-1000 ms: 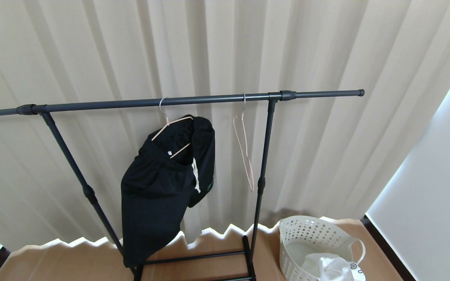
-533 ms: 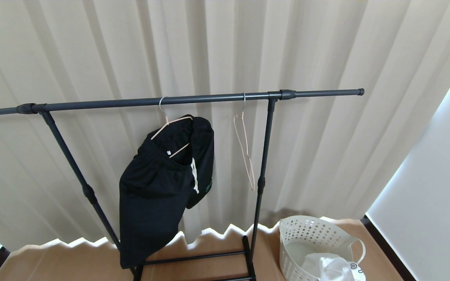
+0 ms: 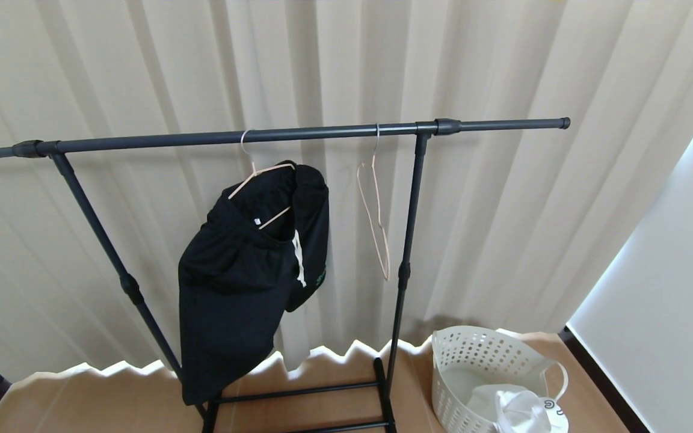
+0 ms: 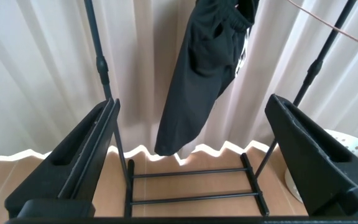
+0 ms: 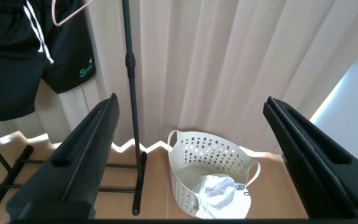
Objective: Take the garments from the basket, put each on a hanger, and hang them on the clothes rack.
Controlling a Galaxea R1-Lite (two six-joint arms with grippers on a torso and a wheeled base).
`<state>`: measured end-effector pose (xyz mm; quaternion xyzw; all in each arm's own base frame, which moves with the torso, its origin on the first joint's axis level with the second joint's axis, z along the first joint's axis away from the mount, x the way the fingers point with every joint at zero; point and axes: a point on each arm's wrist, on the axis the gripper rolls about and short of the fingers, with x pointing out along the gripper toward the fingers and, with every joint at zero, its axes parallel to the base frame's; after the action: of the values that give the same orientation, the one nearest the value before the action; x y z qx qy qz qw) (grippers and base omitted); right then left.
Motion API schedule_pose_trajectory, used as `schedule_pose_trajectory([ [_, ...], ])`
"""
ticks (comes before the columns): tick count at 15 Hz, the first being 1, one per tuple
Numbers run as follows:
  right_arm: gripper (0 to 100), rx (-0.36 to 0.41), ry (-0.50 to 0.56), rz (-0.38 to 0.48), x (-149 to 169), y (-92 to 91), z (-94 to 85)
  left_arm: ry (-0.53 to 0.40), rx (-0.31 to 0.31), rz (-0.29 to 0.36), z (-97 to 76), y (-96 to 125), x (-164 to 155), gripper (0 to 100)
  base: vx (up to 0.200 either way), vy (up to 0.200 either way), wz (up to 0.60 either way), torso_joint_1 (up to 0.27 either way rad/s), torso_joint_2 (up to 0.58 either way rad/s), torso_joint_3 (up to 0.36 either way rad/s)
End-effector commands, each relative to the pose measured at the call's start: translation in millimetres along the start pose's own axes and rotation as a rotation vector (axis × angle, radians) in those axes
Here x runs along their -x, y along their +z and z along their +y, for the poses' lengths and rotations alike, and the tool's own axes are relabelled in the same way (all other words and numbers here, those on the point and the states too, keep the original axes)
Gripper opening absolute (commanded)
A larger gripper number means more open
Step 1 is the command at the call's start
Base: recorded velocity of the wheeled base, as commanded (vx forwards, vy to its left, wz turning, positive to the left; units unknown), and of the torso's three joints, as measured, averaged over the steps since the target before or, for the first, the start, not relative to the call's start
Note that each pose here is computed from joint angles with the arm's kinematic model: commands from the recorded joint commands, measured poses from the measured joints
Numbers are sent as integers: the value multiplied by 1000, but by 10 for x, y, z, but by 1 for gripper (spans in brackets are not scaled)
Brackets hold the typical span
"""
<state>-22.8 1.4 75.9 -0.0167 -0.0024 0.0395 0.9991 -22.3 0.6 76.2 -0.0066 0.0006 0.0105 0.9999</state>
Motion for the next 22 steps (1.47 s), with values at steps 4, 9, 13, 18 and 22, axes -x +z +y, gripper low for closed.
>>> schedule_pose_trajectory([
  [4,100,-7,1,-1,1,0,0,0,1,2,0,1,-2,100,0,0,0,-154,350,195],
  [9,100,-9,-1,-1,1,0,0,0,2,2,0,1,-2,100,0,0,0,-159,370,208],
  [13,100,-12,-1,-1,1,0,0,0,4,5,0,0,-3,100,0,0,0,-187,449,259],
  [18,100,-13,-2,-1,1,0,-1,0,4,3,0,1,-3,100,0,0,0,-218,550,320],
  [22,100,-13,-1,-1,1,0,0,0,4,3,0,1,-3,100,0,0,0,-196,529,322],
])
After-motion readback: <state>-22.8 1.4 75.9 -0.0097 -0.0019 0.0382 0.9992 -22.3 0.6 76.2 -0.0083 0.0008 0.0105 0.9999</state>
